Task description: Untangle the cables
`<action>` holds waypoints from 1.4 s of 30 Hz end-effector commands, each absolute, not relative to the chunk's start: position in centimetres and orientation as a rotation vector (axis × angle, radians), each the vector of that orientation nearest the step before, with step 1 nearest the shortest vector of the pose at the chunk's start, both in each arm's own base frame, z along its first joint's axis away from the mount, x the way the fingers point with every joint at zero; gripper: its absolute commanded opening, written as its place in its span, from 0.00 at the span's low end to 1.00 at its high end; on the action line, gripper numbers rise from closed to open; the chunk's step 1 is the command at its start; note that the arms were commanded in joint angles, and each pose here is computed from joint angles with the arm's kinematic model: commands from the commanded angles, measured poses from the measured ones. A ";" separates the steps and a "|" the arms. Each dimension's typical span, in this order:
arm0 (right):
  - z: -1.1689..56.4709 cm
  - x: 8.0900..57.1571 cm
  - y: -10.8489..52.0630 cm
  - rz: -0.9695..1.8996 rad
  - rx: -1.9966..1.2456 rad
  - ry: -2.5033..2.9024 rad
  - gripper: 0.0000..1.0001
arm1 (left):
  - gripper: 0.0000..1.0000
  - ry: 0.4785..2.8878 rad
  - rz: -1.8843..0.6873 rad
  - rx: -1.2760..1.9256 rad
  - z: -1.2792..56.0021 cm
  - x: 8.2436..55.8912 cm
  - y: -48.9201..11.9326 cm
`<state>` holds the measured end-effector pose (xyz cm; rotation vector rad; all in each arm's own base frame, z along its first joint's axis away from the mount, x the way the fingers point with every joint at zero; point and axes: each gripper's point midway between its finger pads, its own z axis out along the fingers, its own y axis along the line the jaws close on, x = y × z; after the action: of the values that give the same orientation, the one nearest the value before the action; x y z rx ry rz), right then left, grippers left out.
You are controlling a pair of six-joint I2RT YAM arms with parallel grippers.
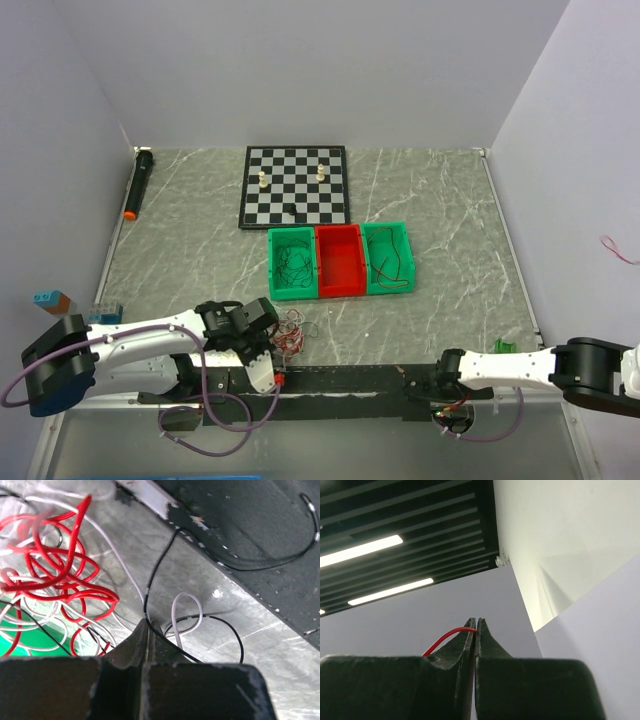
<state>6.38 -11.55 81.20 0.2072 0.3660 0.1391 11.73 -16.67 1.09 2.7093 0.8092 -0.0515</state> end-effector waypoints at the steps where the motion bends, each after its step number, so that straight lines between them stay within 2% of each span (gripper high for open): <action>1: 80.7 6.7 -10.6 0.153 0.175 0.376 0.00 | 0.01 0.999 -0.146 2.663 0.3 10.9 -16.4; 9: 78.5 10.7 -3.4 0.096 0.072 0.489 0.00 | 0.01 1.213 -0.304 2.173 9.6 15.0 -25.0; 15: 75.8 13.3 1.8 0.066 0.010 0.553 0.00 | 0.01 1.250 -0.483 2.083 15.9 13.7 -26.7; 21: 73.0 16.1 6.0 0.080 -0.027 0.623 0.00 | 0.01 1.258 -0.543 2.088 18.1 12.3 -26.0; 28: 69.1 21.9 9.7 0.104 -0.050 0.765 0.00 | 0.01 1.237 -0.580 2.090 19.7 11.2 -25.4; 42: 61.0 30.8 9.9 0.144 0.010 0.997 0.00 | 0.01 1.183 -0.543 2.061 22.6 11.4 -25.2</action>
<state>29.90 10.30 61.98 -0.0433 0.9745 0.0529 11.86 -24.96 20.02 2.0969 1.2372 -0.5170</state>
